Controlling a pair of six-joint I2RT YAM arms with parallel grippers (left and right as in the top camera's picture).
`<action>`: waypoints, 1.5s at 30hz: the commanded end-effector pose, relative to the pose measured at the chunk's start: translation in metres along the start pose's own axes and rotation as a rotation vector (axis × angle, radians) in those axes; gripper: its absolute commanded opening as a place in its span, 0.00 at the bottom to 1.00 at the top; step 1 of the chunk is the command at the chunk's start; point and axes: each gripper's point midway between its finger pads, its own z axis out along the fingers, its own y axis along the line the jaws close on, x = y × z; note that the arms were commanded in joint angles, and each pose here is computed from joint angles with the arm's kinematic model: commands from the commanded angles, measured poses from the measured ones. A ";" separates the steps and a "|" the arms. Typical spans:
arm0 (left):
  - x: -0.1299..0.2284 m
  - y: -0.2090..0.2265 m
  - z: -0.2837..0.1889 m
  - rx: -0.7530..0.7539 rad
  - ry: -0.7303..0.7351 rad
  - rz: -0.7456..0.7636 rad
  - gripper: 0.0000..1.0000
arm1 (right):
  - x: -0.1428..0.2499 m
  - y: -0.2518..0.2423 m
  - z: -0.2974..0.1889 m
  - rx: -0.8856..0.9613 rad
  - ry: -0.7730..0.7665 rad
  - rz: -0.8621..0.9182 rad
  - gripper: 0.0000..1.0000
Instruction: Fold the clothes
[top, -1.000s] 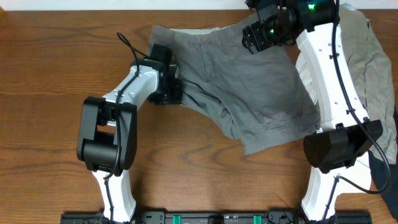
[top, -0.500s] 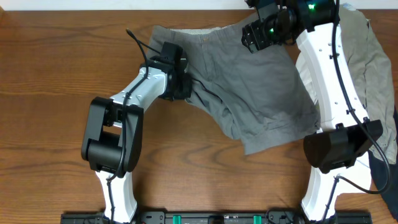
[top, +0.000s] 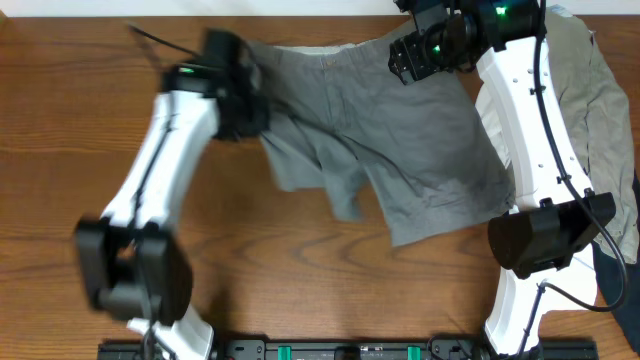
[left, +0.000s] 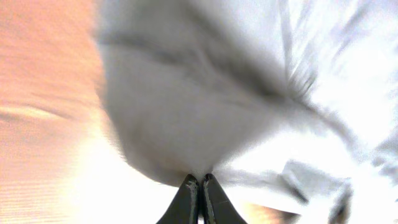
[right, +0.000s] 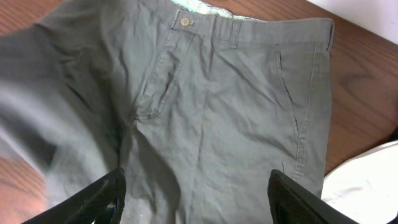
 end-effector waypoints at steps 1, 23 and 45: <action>-0.017 0.013 -0.037 -0.053 -0.112 -0.017 0.06 | 0.001 -0.002 0.003 -0.001 0.007 0.002 0.71; 0.088 0.058 0.007 -0.229 0.295 -0.063 0.67 | 0.010 0.002 0.005 -0.010 0.047 -0.007 0.75; 0.093 0.065 0.098 0.046 0.093 0.162 0.64 | 0.016 -0.001 0.011 -0.014 0.073 -0.058 0.79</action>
